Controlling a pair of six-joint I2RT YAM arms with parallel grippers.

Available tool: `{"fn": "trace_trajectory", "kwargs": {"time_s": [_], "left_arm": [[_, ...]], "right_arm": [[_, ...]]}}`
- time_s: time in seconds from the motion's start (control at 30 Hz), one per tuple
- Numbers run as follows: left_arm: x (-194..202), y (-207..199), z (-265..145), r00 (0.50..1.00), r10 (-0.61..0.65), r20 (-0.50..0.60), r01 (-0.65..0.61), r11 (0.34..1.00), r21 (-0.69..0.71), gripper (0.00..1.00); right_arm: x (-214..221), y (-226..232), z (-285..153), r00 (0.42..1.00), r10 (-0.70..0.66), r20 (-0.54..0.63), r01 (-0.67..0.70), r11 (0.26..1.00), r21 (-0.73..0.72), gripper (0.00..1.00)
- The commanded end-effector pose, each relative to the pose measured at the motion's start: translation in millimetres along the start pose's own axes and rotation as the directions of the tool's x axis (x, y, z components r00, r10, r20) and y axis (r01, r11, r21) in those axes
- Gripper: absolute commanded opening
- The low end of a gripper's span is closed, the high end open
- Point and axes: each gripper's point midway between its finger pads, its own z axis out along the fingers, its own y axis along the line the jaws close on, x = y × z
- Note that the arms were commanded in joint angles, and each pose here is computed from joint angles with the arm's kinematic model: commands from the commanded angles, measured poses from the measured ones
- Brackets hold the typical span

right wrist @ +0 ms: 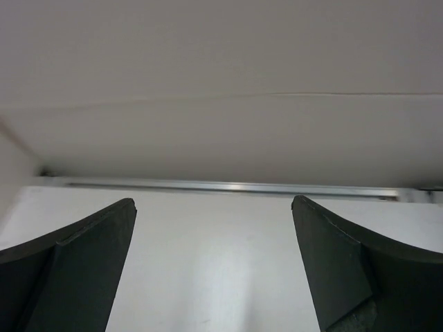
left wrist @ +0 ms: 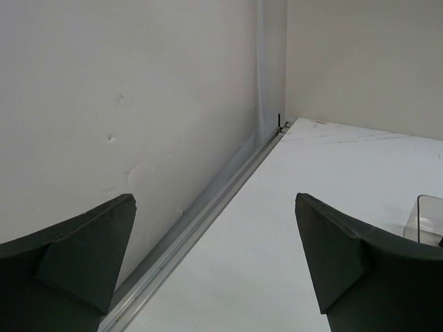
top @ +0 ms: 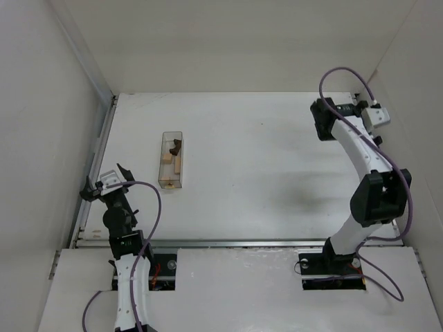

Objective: Build the wood block tower

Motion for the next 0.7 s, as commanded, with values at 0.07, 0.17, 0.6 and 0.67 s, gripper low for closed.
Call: {"fn": "trace_trajectory", "kwargs": {"time_s": [0.07,0.17,0.6,0.67], "left_arm": [[4,-6,0,1.0,0.012,0.009,-0.012,1.0,0.029,0.99],[2,-6,1,1.0,0.012,0.009,-0.012,1.0,0.029,0.99],[-86,-81,76,0.944,0.273,-0.185,-0.152,0.859,0.489,1.0],[-63,-106,88,0.9,0.329,-0.287,-0.116,0.814,0.569,1.0]], "right_arm": [[-71,55,-67,0.986,-0.16,0.047,0.166,0.966,-0.198,1.0],[-46,142,-132,0.941,-0.337,-0.039,0.255,0.777,-0.575,1.0],[37,183,-290,0.805,-0.593,-0.015,-0.067,-0.067,-0.995,1.0],[47,181,-289,0.794,-0.604,-0.063,-0.099,-0.026,-0.995,1.0]]}}
